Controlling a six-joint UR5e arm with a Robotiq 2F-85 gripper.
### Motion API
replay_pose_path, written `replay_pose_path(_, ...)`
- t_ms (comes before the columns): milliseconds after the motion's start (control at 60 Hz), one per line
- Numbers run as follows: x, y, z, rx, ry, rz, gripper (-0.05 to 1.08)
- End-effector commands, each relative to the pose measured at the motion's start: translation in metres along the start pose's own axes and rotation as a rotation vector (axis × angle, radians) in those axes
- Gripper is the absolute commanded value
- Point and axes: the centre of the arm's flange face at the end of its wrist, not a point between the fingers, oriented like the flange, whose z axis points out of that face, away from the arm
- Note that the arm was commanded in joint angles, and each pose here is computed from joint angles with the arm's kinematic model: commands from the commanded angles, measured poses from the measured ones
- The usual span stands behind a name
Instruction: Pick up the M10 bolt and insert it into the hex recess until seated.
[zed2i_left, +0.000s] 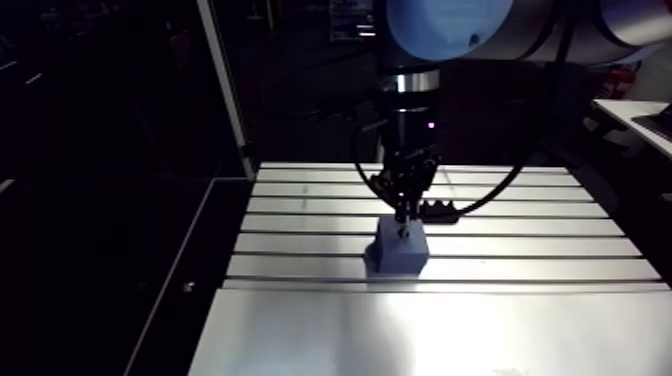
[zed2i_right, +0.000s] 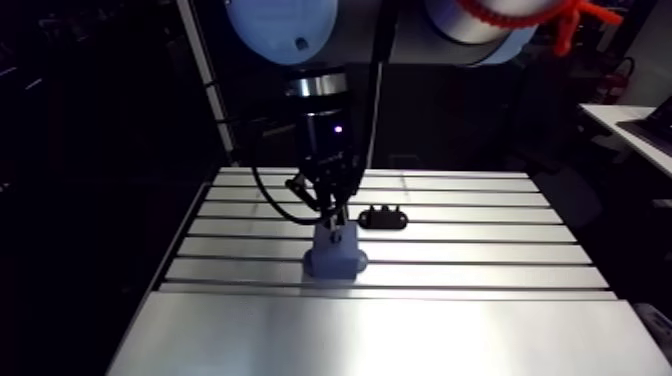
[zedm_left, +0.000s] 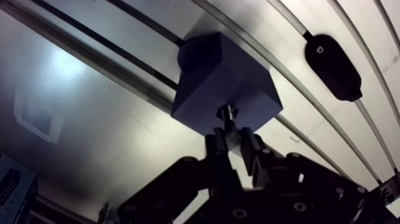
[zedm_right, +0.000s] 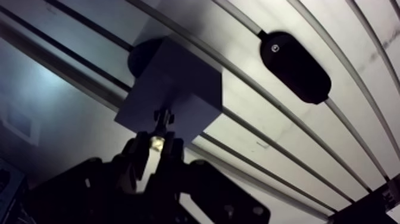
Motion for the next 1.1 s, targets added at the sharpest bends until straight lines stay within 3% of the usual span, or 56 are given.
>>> replay_pose_path(17, 0.0010, 0.0008, 0.0029, 0.003, -0.004, 0.000, 0.75)
replay_pose_path(650, 0.0002, -0.0010, 0.0085, 0.002, -0.001, 0.000, 0.72)
replay_pose_path(667, -0.0001, -0.0011, 0.0078, 0.001, 0.000, 0.000, 0.62)
replay_pose_path(683, -0.0001, -0.0011, 0.0078, 0.001, 0.000, 0.000, 0.62)
replay_pose_path(700, -0.0004, -0.0013, 0.0071, 0.002, 0.002, -0.001, 0.38)
replay_pose_path(717, -0.0004, -0.0013, 0.0071, 0.002, 0.002, -0.001, 0.38)
replay_pose_path(733, -0.0011, -0.0010, 0.0065, 0.002, 0.002, 0.000, 0.06)
replay_pose_path(800, -0.0016, -0.0006, 0.0041, -0.003, 0.007, 0.002, 0.01)
replay_pose_path(1100, -0.0007, 0.0004, 0.0022, -0.007, 0.011, 0.002, 0.00)
